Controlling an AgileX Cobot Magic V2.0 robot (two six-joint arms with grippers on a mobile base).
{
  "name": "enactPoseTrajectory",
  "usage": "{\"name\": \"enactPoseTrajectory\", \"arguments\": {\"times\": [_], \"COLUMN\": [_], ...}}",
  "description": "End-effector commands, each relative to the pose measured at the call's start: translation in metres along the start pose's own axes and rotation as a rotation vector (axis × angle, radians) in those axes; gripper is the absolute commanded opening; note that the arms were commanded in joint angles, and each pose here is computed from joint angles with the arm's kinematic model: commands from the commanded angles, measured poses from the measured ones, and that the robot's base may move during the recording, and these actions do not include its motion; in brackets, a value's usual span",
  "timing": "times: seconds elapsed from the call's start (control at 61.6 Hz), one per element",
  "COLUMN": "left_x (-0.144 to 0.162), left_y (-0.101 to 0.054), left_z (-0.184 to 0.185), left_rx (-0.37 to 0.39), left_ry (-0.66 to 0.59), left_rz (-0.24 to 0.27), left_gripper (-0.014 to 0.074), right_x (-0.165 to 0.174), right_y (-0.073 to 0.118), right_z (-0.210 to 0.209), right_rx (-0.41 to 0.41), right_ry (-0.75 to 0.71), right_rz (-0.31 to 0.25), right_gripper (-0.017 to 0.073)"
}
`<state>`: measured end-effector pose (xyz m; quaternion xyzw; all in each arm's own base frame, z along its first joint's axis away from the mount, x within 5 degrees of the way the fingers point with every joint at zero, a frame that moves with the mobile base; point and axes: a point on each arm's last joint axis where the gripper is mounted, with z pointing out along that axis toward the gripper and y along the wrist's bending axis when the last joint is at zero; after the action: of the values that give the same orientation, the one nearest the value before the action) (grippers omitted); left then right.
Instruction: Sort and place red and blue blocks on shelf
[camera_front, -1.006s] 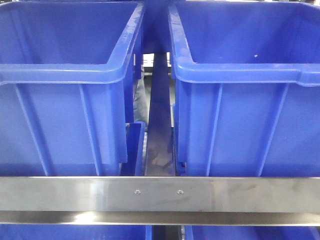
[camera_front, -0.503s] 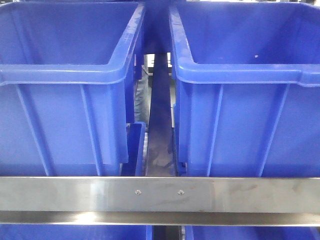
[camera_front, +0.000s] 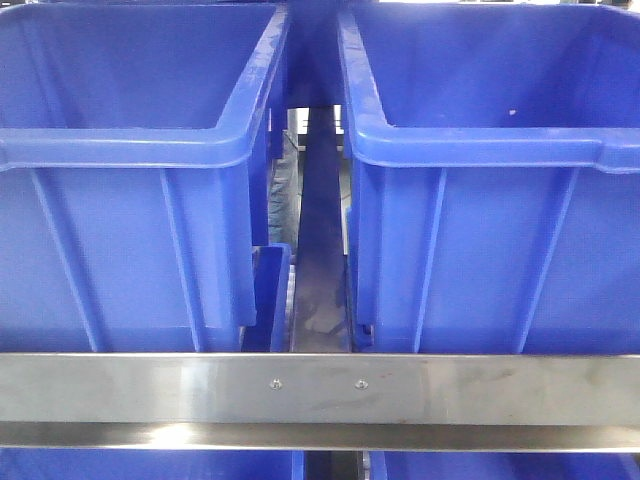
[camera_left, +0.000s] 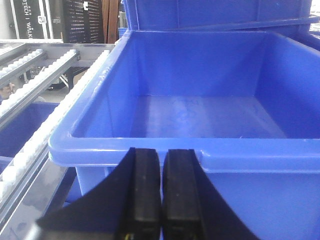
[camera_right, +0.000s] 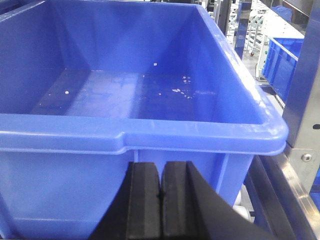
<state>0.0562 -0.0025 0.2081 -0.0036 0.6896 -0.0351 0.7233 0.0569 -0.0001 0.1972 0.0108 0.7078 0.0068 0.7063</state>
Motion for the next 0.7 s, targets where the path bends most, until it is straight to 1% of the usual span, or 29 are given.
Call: {"name": "enactPoseTrajectory", "arguments": {"times": [0.0,0.682], "left_x": [0.0000,0.0000], "left_y": [0.0005,0.0005], "left_z": [-0.0008,-0.0008], "left_rx": [-0.001,-0.001], "left_ry": [-0.079,-0.079], "left_rz": [-0.010,-0.010], "left_gripper": [0.0123,0.0122], "right_x": [-0.0165,-0.0165], "right_y": [-0.0006,-0.0006], "right_z": [-0.0032,-0.0032], "right_rx": [0.012,0.012], "right_ry": [-0.129,-0.129], "right_rz": [-0.012,-0.012], "right_gripper": [0.0057,0.0057]}}
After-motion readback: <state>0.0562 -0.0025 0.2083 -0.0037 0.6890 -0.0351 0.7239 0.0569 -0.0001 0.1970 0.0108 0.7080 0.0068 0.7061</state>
